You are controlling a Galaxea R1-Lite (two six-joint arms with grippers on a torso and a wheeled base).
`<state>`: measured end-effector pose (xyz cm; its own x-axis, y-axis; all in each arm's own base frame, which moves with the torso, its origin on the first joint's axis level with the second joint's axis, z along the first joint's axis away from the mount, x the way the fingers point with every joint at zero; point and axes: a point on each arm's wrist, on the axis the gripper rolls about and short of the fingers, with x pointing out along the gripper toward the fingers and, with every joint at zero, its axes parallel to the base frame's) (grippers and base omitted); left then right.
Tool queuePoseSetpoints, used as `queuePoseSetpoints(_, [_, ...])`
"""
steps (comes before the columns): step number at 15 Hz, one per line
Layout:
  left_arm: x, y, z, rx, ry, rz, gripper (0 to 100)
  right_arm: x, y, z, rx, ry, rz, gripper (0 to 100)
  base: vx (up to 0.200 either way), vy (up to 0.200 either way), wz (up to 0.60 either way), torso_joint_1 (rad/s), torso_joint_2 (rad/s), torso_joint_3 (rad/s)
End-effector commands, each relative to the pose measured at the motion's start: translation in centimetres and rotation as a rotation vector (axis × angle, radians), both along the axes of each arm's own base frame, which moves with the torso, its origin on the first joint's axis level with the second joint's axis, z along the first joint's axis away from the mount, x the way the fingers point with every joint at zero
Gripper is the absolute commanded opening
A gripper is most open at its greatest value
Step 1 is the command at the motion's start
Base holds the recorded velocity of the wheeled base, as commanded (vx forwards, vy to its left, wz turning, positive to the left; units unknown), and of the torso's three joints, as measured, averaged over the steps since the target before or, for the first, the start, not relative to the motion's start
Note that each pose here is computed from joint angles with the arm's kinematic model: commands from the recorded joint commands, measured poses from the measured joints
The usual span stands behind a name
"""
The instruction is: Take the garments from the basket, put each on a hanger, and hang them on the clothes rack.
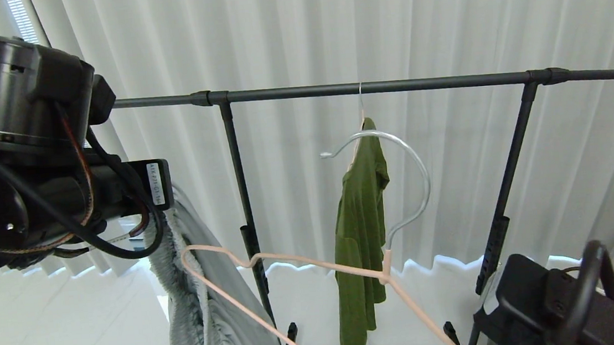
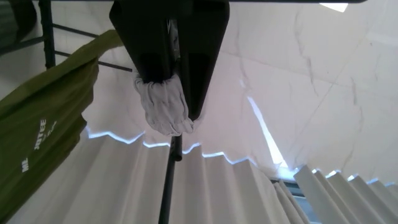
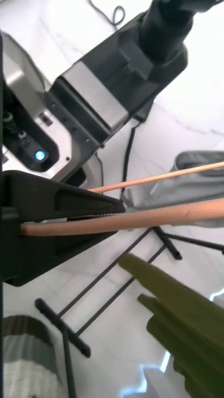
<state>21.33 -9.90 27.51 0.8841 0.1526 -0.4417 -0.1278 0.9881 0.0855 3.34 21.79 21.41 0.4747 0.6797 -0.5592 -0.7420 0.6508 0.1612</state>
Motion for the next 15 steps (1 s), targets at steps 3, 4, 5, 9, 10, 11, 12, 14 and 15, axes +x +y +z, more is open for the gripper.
queuePoseSetpoints(3, [0.3,-0.2,0.3,-0.007,-0.010,-0.001,0,0.5,3.7,-2.3,-0.023,0.043,-0.033,0,0.000,0.000,0.00,0.000,0.00,0.000])
queuePoseSetpoints(4, [0.2,-0.2,0.4,-0.008,-0.013,-0.001,0,0.6,4.4,-2.3,-0.011,0.056,-0.048,0,0.000,0.000,0.00,0.000,0.00,0.000])
queuePoseSetpoints(5, [0.2,-0.2,0.4,-0.007,-0.012,0.001,0,1.1,5.3,-2.3,0.004,0.074,-0.078,0,0.000,0.000,0.00,0.000,0.00,0.000])
queuePoseSetpoints(9, [0.1,-0.2,0.3,-0.006,-0.011,-0.004,0,3.0,7.4,-1.9,0.049,0.095,-0.161,0,0.000,0.000,0.00,0.000,0.00,0.000])
queuePoseSetpoints(10, [-0.2,-0.6,0.4,-0.007,-0.013,-0.026,0,3.4,7.9,-1.9,0.058,0.098,-0.181,0,0.000,0.000,0.00,0.000,0.00,0.000])
queuePoseSetpoints(11, [-0.3,-0.9,0.3,-0.006,-0.011,-0.037,0,3.7,8.2,-2.0,0.065,0.102,-0.198,0,0.000,0.000,0.00,0.000,0.00,0.000])
queuePoseSetpoints(12, [-0.5,-1.2,0.3,-0.011,-0.012,-0.048,0,4.2,8.6,-2.0,0.072,0.094,-0.231,0,0.000,0.000,0.00,0.000,0.00,0.000])
queuePoseSetpoints(14, [-0.6,-1.4,0.2,-0.017,-0.009,-0.053,0,4.8,9.2,-2.2,0.086,0.077,-0.276,0,0.000,0.000,0.00,0.000,0.00,0.000])
queuePoseSetpoints(15, [-0.7,-1.5,0.1,-0.015,-0.007,-0.059,0,4.9,9.4,-2.1,0.101,0.074,-0.279,0,0.000,0.000,0.00,0.000,0.00,0.000])
